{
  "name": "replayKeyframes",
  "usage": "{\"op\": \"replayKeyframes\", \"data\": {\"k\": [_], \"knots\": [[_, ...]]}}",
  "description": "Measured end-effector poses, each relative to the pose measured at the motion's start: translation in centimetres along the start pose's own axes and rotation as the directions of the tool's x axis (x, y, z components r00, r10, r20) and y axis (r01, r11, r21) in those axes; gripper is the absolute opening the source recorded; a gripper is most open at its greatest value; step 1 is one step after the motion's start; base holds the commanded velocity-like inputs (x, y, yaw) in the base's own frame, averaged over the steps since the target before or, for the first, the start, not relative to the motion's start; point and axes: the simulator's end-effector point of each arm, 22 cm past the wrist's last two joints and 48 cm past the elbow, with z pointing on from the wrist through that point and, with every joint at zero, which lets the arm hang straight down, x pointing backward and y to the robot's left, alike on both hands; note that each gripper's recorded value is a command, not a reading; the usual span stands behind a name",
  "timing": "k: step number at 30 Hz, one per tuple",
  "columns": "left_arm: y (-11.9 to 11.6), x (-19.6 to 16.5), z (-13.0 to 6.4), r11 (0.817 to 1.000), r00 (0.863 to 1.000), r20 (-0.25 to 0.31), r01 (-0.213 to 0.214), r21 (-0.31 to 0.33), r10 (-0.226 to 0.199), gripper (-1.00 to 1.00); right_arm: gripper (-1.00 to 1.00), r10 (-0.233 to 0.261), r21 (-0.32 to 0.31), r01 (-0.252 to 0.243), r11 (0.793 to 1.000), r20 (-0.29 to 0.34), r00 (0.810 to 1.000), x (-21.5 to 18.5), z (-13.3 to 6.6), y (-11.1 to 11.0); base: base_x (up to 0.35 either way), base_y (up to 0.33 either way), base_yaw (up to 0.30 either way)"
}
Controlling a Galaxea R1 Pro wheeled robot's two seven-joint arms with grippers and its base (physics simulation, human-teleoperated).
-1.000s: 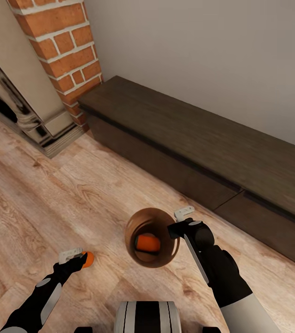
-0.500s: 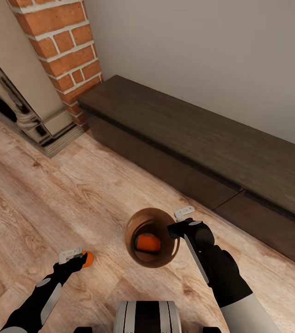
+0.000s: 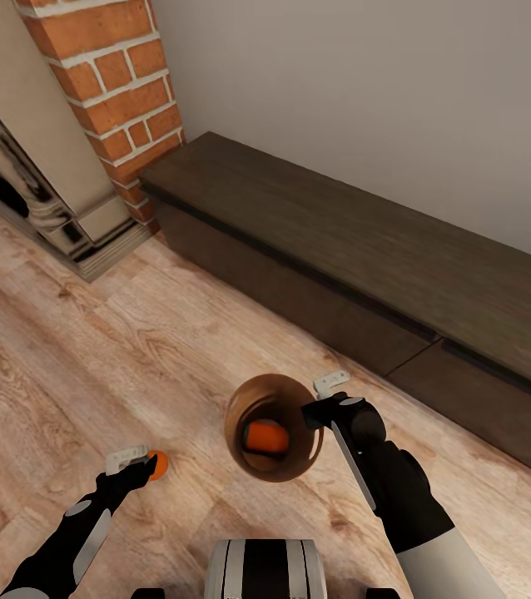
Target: Put the three can of soda from the living room inside the tash can in the kitchen.
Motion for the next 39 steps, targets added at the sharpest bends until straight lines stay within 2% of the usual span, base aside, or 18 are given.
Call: {"op": "replayKeyframes", "data": {"k": [38, 39], "knots": [[0.01, 0.77, 0.88, 1.0, 1.0, 0.0, -0.002, 0.002, 0.002, 1.0, -1.0, 0.0, 0.0, 0.0, 1.0, 0.001, 1.0, 0.6, 0.98, 0.07, 0.0, -0.016, 0.0], [0.01, 0.77, 0.88, 1.0, 1.0, 0.0, -0.002, 0.002, 0.002, -1.0, -1.0, 0.0, 0.0, 0.0, 1.0, 0.001, 1.0, 0.6, 0.98, 0.07, 0.0, 0.0, 0.0]]}}
